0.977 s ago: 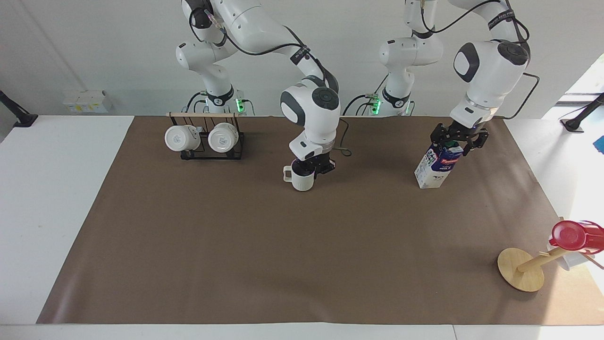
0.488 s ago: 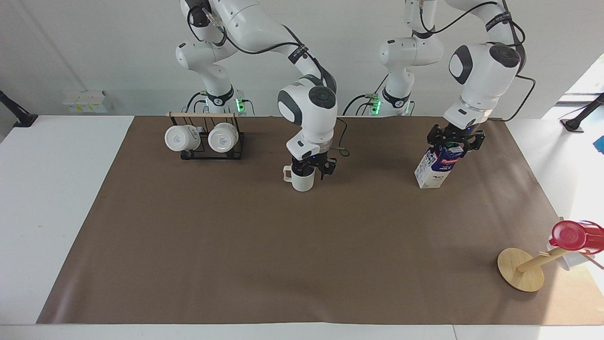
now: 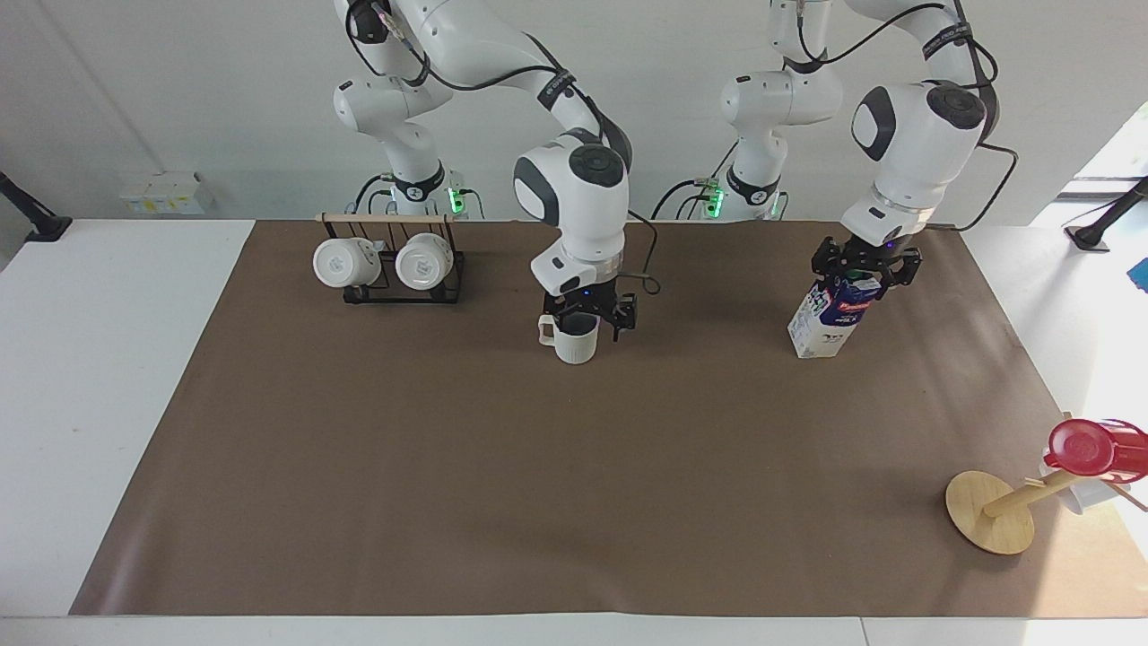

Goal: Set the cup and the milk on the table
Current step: 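Carry the mug with the right gripper to the table center, then release the mug and withdraw the right gripper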

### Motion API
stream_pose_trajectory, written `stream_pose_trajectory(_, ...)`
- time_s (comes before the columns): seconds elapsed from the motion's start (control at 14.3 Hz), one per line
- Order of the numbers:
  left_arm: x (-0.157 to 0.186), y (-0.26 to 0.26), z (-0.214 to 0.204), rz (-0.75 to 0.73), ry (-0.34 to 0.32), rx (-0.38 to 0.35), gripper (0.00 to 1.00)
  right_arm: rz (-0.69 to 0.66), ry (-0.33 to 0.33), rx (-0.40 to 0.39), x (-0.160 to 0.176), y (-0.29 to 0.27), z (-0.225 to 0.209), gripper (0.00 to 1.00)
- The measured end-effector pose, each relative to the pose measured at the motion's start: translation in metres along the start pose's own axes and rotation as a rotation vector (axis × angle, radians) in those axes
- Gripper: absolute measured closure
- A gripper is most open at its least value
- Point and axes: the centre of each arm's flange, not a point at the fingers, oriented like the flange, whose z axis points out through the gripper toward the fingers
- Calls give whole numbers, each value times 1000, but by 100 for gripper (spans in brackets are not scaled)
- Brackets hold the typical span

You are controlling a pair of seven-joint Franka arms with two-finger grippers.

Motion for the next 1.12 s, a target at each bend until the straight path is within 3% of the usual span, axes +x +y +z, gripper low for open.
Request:
stream_pose_trajectory(0.21, -1, 0, 1, -26, -7, -2, 24, -18, 42, 5, 43, 47, -28, 0)
stream_pose_trajectory(0.49, -2, 1, 0, -44, -12, -2, 41, -87, 19, -63, 87, 123, -69, 0)
stream_pose_trajectory(0.56, -2, 1, -1, -50, -12, -2, 41, -93, 8, -77, 92, 138, -79, 0)
stream_pose_trajectory(0.7, -3, 1, -4, -59, -15, -2, 56, -123, -26, -105, 96, 158, -98, 0)
stream_pose_trajectory(1.12, 6, 7, -25, -113, -5, -1, 59, -200, -92, -143, 109, 199, -112, 0)
